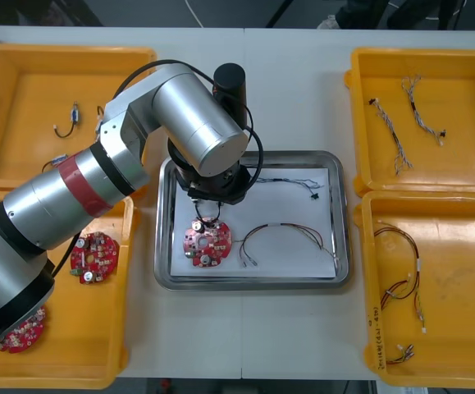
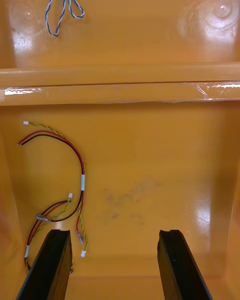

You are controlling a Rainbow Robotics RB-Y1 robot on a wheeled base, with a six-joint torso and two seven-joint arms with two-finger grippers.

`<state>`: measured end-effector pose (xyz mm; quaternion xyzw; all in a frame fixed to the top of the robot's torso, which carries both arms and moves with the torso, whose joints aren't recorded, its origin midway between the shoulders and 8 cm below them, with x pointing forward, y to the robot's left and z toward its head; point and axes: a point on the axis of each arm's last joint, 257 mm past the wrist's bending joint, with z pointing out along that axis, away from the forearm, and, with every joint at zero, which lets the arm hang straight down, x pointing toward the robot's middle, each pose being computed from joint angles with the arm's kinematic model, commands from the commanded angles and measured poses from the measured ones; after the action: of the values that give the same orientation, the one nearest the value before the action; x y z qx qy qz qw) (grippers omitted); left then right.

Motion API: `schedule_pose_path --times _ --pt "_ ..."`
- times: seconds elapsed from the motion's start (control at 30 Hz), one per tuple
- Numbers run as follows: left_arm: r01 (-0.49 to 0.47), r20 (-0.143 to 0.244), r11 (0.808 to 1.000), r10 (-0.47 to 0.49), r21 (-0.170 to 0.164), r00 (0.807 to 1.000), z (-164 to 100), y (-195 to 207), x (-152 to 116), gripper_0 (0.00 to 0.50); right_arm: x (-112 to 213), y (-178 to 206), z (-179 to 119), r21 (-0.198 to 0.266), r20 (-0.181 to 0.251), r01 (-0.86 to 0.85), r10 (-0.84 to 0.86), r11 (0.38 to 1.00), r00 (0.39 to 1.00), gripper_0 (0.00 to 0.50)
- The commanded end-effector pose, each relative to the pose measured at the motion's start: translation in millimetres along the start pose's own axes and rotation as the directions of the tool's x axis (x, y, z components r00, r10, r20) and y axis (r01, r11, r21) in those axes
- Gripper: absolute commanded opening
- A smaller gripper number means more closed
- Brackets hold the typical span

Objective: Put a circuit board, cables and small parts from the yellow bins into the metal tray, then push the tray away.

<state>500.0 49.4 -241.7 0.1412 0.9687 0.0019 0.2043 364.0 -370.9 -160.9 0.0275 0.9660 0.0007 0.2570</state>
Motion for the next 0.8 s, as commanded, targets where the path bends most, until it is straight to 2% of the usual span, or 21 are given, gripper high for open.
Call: schedule_pose_path --times 0.03,0.33,0.8 --pt "0.044 0.029 0.999 -0.044 0.025 0.999 -7 -22 -8 0.500 4 -14 -4 0.031 0.002 -0.024 0.024 0.999 1.000 0.500" --pt "0.065 0.048 0.997 -0.066 0.032 0.997 -22 -16 -16 0.500 4 -14 -6 0.031 -0.001 -0.016 0.016 0.999 1.000 0.500" --pt "0.138 0.078 0.990 -0.138 0.001 0.987 -89 43 -31 0.500 3 2 -6 -0.010 -0.015 0.016 -0.016 1.000 1.000 0.500"
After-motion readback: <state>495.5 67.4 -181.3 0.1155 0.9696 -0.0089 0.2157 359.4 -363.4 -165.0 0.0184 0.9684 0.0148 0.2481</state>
